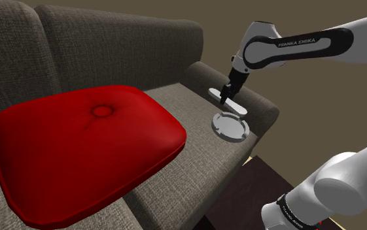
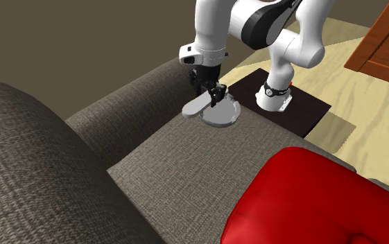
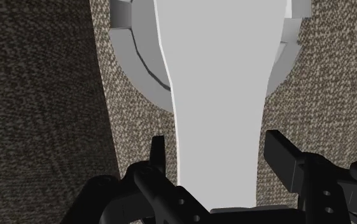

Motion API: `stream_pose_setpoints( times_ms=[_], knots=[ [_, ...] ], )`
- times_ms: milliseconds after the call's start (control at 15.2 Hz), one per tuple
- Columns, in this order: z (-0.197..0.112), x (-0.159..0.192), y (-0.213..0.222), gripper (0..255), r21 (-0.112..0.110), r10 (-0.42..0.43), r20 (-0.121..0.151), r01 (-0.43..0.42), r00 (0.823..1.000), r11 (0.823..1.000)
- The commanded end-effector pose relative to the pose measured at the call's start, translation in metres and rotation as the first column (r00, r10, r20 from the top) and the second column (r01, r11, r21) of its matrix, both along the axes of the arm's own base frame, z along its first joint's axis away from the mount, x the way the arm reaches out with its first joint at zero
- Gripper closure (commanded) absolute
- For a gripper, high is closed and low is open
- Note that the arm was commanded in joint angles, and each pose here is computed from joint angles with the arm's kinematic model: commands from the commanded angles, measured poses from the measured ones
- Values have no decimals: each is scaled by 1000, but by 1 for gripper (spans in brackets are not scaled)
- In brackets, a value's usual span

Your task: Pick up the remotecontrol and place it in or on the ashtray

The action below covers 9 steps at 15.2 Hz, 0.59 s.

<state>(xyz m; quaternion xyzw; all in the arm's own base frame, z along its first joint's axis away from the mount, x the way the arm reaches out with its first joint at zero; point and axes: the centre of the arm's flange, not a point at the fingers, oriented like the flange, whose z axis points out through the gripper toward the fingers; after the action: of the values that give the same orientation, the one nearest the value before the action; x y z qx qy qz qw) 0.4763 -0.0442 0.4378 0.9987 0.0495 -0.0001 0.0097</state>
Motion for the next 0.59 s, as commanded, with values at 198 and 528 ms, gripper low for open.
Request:
stream_pose_setpoints(
  times_ms=[198, 528],
  knots=[
    [1, -62, -21, 255, 0, 1, 0, -1, 1000, 1000],
    [-20, -79, -26, 255, 0, 1, 0, -1, 1000, 1000]
  ],
)
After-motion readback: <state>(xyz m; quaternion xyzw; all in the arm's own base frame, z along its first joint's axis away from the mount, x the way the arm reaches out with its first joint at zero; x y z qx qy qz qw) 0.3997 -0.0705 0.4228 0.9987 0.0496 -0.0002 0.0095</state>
